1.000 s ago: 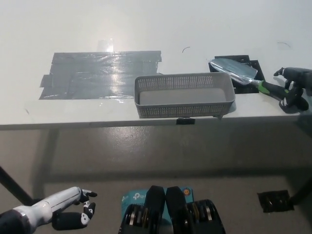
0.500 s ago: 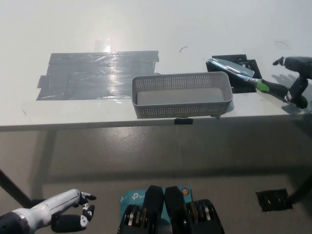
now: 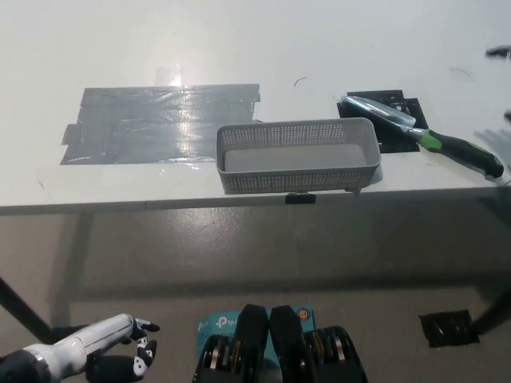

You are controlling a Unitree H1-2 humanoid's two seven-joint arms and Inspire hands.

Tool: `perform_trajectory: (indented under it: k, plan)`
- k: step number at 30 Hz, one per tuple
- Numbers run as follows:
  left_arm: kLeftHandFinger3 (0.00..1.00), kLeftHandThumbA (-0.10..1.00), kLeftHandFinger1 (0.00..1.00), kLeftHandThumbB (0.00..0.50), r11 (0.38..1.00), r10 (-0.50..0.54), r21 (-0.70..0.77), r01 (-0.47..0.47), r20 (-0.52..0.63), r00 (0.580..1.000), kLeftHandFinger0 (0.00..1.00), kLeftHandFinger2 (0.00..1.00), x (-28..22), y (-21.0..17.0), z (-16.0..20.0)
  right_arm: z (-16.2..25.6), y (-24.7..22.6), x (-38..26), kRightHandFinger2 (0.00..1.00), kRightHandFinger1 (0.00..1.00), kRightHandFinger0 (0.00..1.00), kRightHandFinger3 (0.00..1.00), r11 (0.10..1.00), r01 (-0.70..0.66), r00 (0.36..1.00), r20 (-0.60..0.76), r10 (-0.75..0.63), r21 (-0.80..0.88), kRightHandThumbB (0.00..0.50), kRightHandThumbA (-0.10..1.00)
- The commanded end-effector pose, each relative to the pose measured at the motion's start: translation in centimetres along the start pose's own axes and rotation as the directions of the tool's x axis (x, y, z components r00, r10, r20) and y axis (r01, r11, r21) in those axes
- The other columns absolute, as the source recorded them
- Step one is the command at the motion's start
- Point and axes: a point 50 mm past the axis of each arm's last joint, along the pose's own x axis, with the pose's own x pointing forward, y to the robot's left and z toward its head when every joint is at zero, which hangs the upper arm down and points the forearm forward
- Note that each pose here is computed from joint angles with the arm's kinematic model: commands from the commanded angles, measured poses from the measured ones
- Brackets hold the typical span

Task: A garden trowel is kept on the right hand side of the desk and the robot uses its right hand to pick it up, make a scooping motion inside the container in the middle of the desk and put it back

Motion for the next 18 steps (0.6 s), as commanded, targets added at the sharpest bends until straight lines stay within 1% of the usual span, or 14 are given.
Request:
perform_trajectory:
  k: [1,2,3,5,6,7,8,10,12,13,15,16,17,18]
  plan:
    - [1.00,1.00,0.97,0.000,0.998,-0.059,0.025,0.059,-0.012,0.998,1.00,1.00,-0.1,0.6,0.3,0.0,4.1,-4.7,1.00,1.00,1.00,1.00,0.945,0.194,0.955,0.170,-0.243,0.264,0.247,0.40]
    - [1.00,1.00,0.99,0.002,0.998,-0.061,0.019,0.061,-0.008,0.998,1.00,1.00,-0.1,0.6,0.3,-0.2,6.4,-5.1,1.00,1.00,1.00,1.00,0.921,0.197,0.951,0.161,-0.263,0.337,0.207,0.35]
    - [1.00,1.00,1.00,0.004,0.998,-0.062,0.013,0.062,-0.006,0.998,1.00,1.00,-0.2,0.4,0.2,-0.2,8.7,-5.5,1.00,1.00,1.00,1.00,0.903,0.197,0.947,0.163,-0.276,0.381,0.184,0.33]
    - [1.00,1.00,1.00,0.016,0.998,-0.059,0.005,0.059,0.000,0.998,1.00,1.00,-0.2,0.3,0.3,-0.2,10.9,-5.5,1.00,1.00,1.00,1.00,0.887,0.195,0.941,0.176,-0.290,0.419,0.170,0.27]
    - [1.00,1.00,1.00,0.014,0.998,-0.057,0.008,0.057,-0.002,0.998,1.00,1.00,-0.1,0.3,0.3,-0.3,11.7,-5.5,1.00,1.00,1.00,1.00,0.884,0.193,0.938,0.184,-0.294,0.425,0.166,0.26]
    - [1.00,1.00,1.00,0.007,0.998,-0.055,0.004,0.055,-0.001,0.998,1.00,0.99,-0.2,0.3,0.2,-0.1,13.3,-5.5,1.00,1.00,1.00,1.00,0.885,0.193,0.940,0.178,-0.290,0.424,0.166,0.19]
    - [1.00,1.00,1.00,0.007,0.998,-0.056,0.006,0.056,0.001,0.998,1.00,1.00,-0.2,0.3,0.3,-0.1,15.6,-5.6,1.00,1.00,1.00,1.00,0.872,0.184,0.949,0.148,-0.277,0.454,0.156,0.17]
    - [1.00,1.00,0.99,0.015,0.998,-0.062,0.012,0.062,0.009,0.998,1.00,1.00,0.3,0.2,0.7,-0.6,17.9,-5.9,1.00,1.00,1.00,1.00,0.850,0.191,0.958,0.095,-0.270,0.491,0.164,0.16]
    - [1.00,1.00,1.00,0.000,0.998,-0.065,0.005,0.065,0.009,0.998,1.00,1.00,0.3,0.2,0.7,-1.0,22.1,-5.4,1.00,1.00,1.00,1.00,0.764,0.183,0.971,0.007,-0.238,0.619,0.160,0.05]
    - [1.00,1.00,1.00,0.000,0.998,-0.057,0.004,0.057,0.009,0.998,1.00,1.00,0.3,0.5,0.7,-1.1,22.9,-4.8,1.00,1.00,1.00,1.00,0.767,0.175,0.973,0.011,-0.231,0.617,0.159,-0.02]
    - [1.00,1.00,0.99,0.010,0.998,-0.057,0.009,0.057,0.006,0.998,1.00,1.00,0.2,0.5,0.5,-1.8,23.9,-4.3,1.00,1.00,0.90,1.00,0.771,0.170,0.976,0.001,-0.217,0.614,0.170,-0.05]
    - [1.00,1.00,0.99,0.009,0.998,-0.058,0.008,0.058,0.006,0.998,1.00,1.00,0.2,0.5,0.5,-2.0,24.2,-4.2,1.00,1.00,0.87,1.00,0.767,0.169,0.978,-0.007,-0.209,0.619,0.171,-0.06]
    - [1.00,1.00,0.99,0.012,0.998,-0.056,0.003,0.056,0.003,0.998,1.00,1.00,0.1,0.3,0.3,-2.6,24.7,-3.9,1.00,1.00,1.00,1.00,0.778,0.165,0.981,-0.020,-0.192,0.606,0.167,-0.06]
    - [1.00,1.00,0.98,0.014,0.999,-0.050,0.000,0.050,0.000,0.999,1.00,0.99,0.0,0.2,0.2,-3.5,25.2,-3.5,1.00,1.00,0.97,1.00,0.790,0.158,0.985,-0.035,-0.171,0.593,0.167,-0.05]
